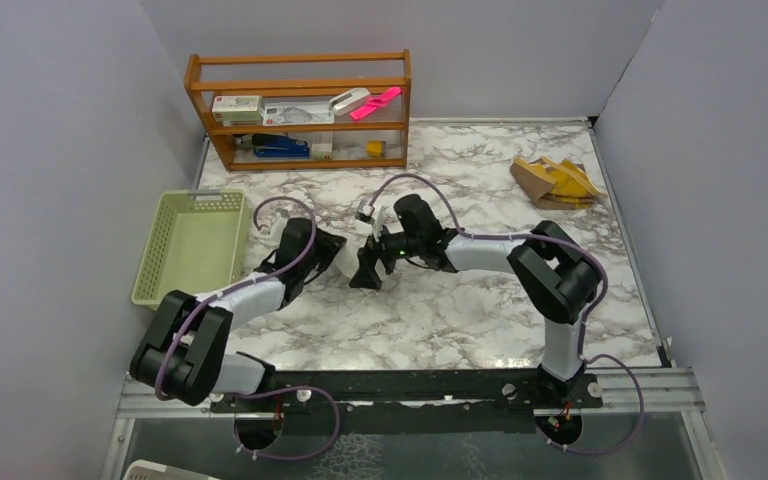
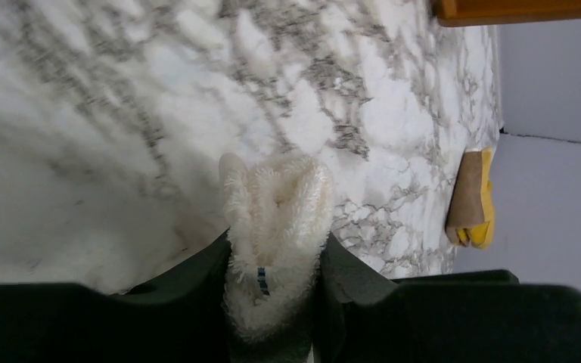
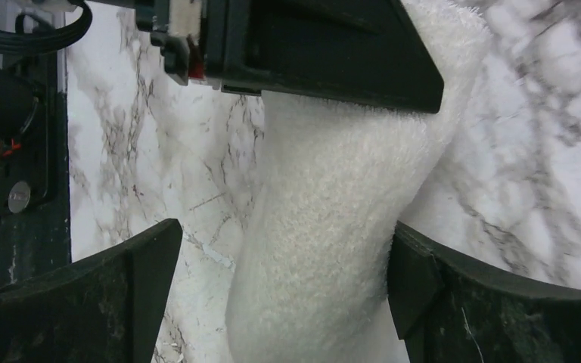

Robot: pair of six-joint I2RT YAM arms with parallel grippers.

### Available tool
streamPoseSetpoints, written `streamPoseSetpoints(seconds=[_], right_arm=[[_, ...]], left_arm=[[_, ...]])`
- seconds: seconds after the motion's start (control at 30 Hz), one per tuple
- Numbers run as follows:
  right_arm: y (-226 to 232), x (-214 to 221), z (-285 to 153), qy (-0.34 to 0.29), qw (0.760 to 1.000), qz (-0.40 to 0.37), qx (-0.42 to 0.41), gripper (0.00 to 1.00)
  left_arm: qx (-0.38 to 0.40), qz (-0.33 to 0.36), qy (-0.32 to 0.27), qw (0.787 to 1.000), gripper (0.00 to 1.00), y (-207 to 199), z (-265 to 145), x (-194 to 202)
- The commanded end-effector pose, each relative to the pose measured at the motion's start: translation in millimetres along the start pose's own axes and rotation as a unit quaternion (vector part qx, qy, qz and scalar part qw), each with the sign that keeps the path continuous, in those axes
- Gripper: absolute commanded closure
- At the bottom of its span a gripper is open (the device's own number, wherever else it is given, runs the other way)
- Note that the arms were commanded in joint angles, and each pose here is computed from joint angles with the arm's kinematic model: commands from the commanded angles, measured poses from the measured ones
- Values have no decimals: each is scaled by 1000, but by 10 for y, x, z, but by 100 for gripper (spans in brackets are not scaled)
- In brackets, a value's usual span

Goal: Roll the towels
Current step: Pick up the towel at the center of the board, then move the bin to the corner of the board.

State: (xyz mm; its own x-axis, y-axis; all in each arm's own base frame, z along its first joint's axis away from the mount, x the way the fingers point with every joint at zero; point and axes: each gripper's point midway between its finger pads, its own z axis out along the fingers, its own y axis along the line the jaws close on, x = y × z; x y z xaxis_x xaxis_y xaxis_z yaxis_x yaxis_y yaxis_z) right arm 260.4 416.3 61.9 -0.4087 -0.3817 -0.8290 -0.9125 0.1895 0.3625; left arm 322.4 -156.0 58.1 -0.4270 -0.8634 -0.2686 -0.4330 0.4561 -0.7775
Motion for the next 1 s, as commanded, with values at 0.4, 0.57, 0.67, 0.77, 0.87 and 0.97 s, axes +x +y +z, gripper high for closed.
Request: streamPoseSetpoints(seconds=[0.4,0.57,0.67,0.77,0.87,0.97], right_arm=[[160,-1399,-1769,-295,941,-87,140,0],[339,-1230,-1768,-303,944,-83,103,0],[421,-1150,-1754,-298,948,-76,84,0],[494,-1093,-1752,-297,950,-70,68,0],[549,-1044,-1764,-296,951,-69,61,0],[589,-1021,-1770,-295,951,-70,54,0]], left_arm=[[-44,50,-173,983,100,-225,-919,-2150],[-20,8,-174,985,100,7,-1122,-2684],[-3,-10,-179,984,100,85,-1222,-2971],[6,-25,-191,981,100,169,-1319,-3225],[6,-35,-200,979,100,294,-1318,-3398],[27,-42,-200,978,100,341,-1217,-3478]])
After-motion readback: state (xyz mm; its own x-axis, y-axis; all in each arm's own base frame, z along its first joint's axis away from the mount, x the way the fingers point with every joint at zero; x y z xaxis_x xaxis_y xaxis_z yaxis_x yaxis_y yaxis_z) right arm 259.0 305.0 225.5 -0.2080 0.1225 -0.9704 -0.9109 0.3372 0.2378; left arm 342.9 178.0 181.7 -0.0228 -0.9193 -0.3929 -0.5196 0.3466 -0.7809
